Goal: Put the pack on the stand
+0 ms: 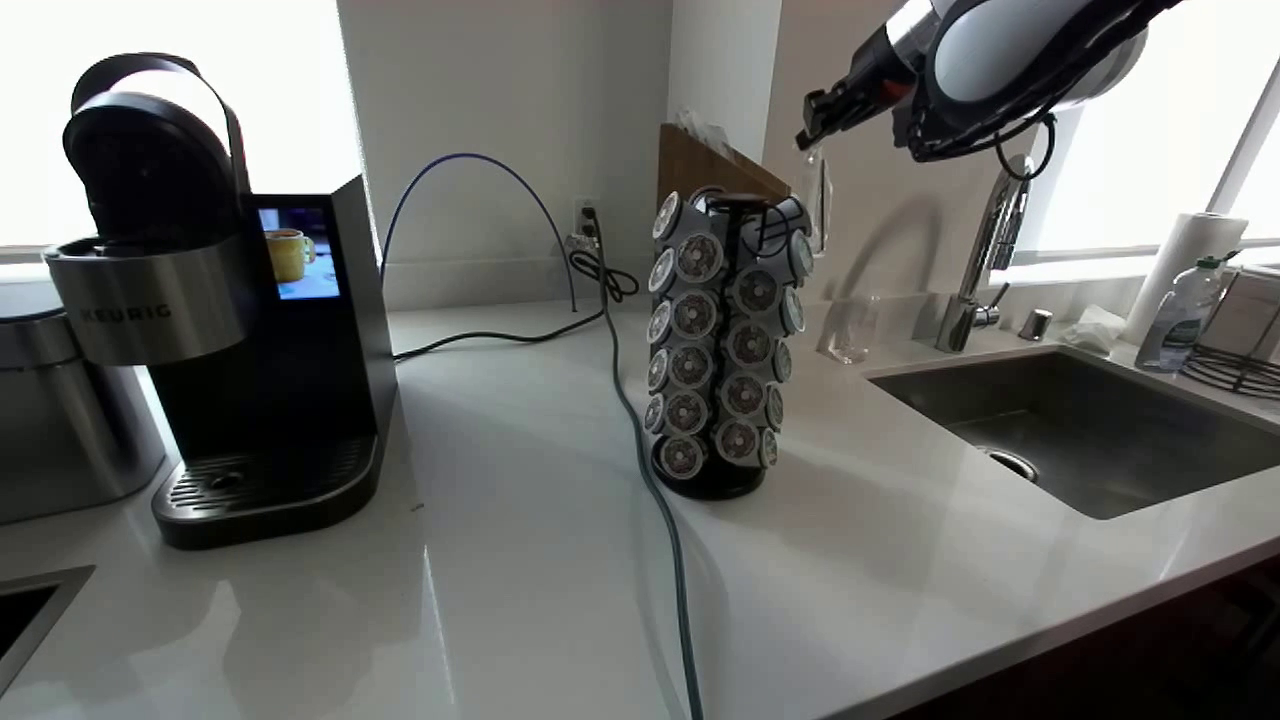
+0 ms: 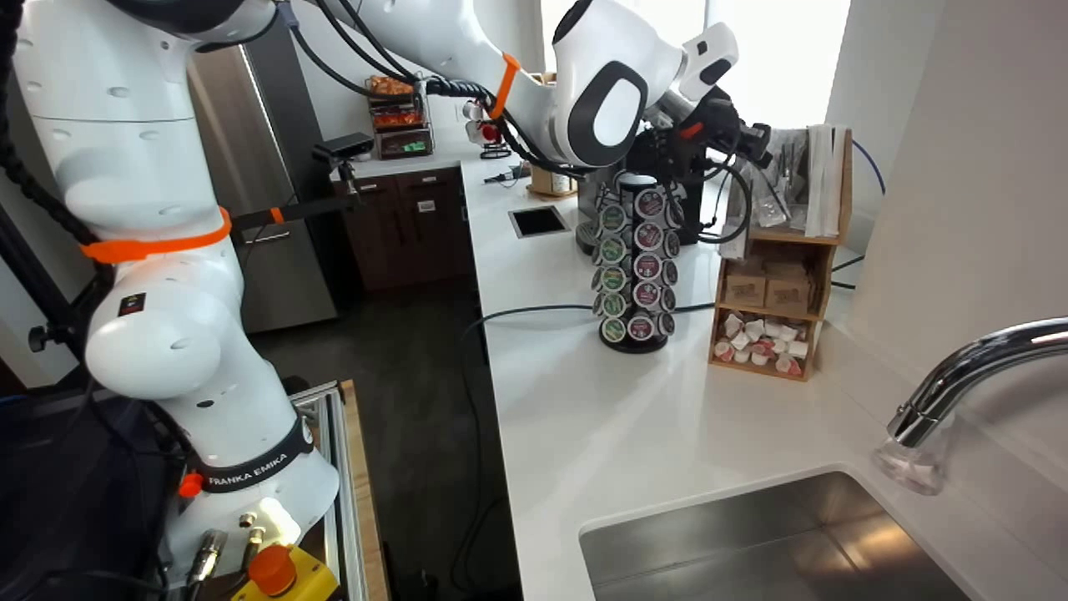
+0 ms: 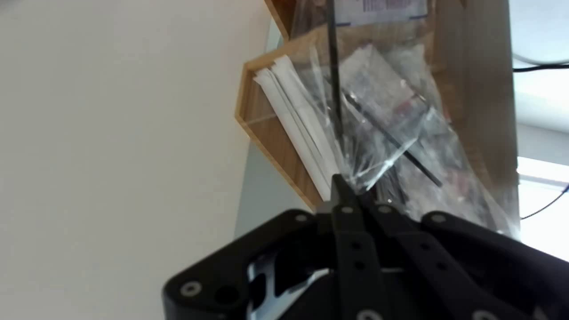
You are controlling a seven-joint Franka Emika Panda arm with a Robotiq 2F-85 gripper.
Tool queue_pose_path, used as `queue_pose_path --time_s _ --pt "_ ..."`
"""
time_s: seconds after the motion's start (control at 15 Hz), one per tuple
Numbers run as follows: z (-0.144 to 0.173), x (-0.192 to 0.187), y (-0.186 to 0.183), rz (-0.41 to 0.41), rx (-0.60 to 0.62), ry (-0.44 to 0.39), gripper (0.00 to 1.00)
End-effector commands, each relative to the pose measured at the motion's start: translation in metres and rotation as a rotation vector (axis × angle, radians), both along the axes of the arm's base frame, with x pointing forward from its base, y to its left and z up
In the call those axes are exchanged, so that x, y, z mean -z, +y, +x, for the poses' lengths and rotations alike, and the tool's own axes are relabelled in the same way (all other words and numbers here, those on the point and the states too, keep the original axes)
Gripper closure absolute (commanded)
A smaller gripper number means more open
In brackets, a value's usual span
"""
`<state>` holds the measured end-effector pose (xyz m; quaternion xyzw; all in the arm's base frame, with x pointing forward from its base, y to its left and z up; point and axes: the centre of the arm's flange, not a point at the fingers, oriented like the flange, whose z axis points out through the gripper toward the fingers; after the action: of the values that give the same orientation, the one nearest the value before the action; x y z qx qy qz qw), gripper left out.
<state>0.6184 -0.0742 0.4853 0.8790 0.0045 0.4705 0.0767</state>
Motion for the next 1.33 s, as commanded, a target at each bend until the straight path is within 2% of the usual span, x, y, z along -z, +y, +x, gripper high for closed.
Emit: queue_pose_path --time_s 0.0,0.07,0.2,0.47,0.93,1.27 --pt "-0.006 -0.027 0.015 -0.014 -0.080 -0.058 1.00" --pt "-0.001 -0.015 0.020 -0.012 -0.046 -0.035 0.99" --pt "-0.002 -0.025 0.031 -0.013 -0.068 -0.052 0.99" --pt "-0.008 -0.031 0.027 -0.014 -0.068 -0.062 1.00" --pt "-0.003 -0.115 0.011 -0.195 -0.155 -0.146 1.00" --pt "0.025 -0.103 0.029 -0.260 -0.255 -0.139 1.00"
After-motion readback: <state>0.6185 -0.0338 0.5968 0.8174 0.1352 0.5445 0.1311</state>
